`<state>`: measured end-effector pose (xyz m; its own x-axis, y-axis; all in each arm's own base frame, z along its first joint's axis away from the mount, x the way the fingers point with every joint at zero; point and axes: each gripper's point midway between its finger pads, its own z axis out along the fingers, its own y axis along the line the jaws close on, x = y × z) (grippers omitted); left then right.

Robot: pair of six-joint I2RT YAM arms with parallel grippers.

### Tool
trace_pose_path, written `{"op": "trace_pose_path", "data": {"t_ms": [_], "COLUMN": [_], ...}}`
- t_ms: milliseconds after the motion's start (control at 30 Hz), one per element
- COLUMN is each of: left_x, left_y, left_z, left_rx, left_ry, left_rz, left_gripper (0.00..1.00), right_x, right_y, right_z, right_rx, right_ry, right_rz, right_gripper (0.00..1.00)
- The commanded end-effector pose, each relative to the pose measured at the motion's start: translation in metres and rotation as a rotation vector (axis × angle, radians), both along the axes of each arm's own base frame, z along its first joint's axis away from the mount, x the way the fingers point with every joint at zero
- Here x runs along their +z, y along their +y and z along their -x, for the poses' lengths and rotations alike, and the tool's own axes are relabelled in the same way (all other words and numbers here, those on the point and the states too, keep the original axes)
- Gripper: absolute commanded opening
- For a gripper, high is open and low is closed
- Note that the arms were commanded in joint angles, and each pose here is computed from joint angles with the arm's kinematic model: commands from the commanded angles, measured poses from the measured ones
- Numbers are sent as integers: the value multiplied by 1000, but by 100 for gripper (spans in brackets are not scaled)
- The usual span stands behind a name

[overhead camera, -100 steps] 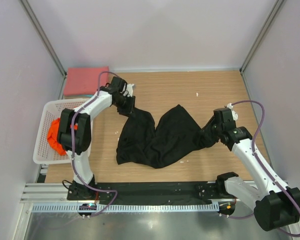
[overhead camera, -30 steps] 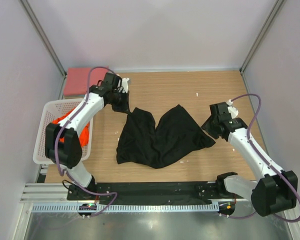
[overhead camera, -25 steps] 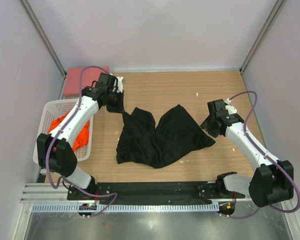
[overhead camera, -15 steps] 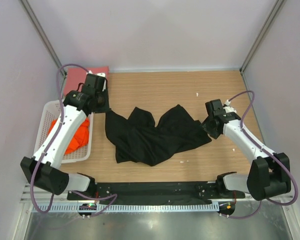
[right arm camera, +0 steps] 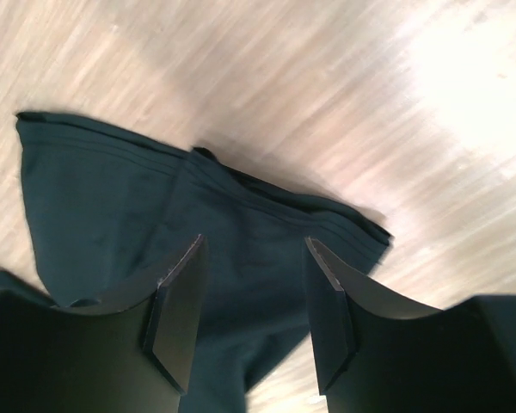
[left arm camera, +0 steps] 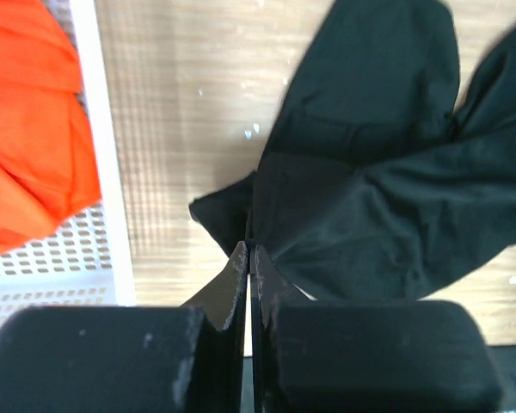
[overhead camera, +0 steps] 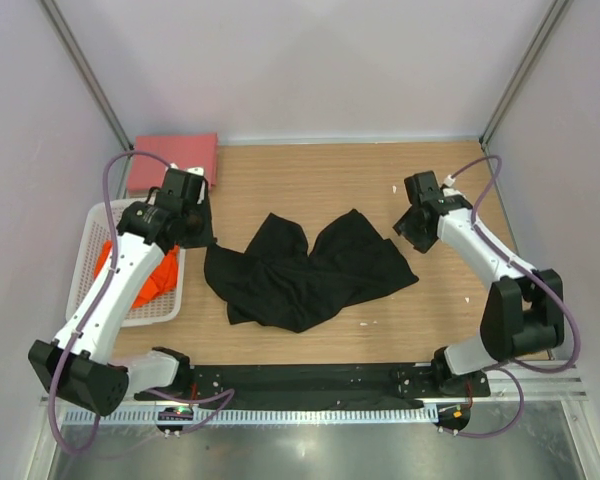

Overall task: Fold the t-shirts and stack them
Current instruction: Flatten the tshirt out

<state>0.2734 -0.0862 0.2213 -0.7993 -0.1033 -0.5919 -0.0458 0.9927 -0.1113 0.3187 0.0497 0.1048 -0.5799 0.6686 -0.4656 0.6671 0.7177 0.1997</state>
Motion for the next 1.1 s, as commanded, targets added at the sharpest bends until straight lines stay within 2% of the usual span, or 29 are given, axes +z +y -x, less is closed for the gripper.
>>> {"op": "trace_pose_path", "data": {"t_ms": [0, 200, 367, 800, 1067], "left_x": [2, -11, -14, -8, -15], "left_y": [-9, -15, -16, -14, -14], "left_z": [12, 22, 26, 30, 30], "left_rx": [-29, -61, -78, -89, -89], "left_ry": [-4, 15, 17, -31, -19], "left_rz": [68, 104, 112, 120, 116], "left_gripper": [0, 0, 0, 0, 0], "right_x": [-5, -30, -35, -70, -87], "right_y": [6, 14, 26, 31, 21], "right_z": [-23, -43, -60, -49, -50], "right_rx": [-20, -53, -78, -136, -156], "right_ry": [40, 202, 223, 393, 399], "right_rz": [-8, 1, -38, -1, 53], "right_gripper": [54, 48, 46, 44, 38]}}
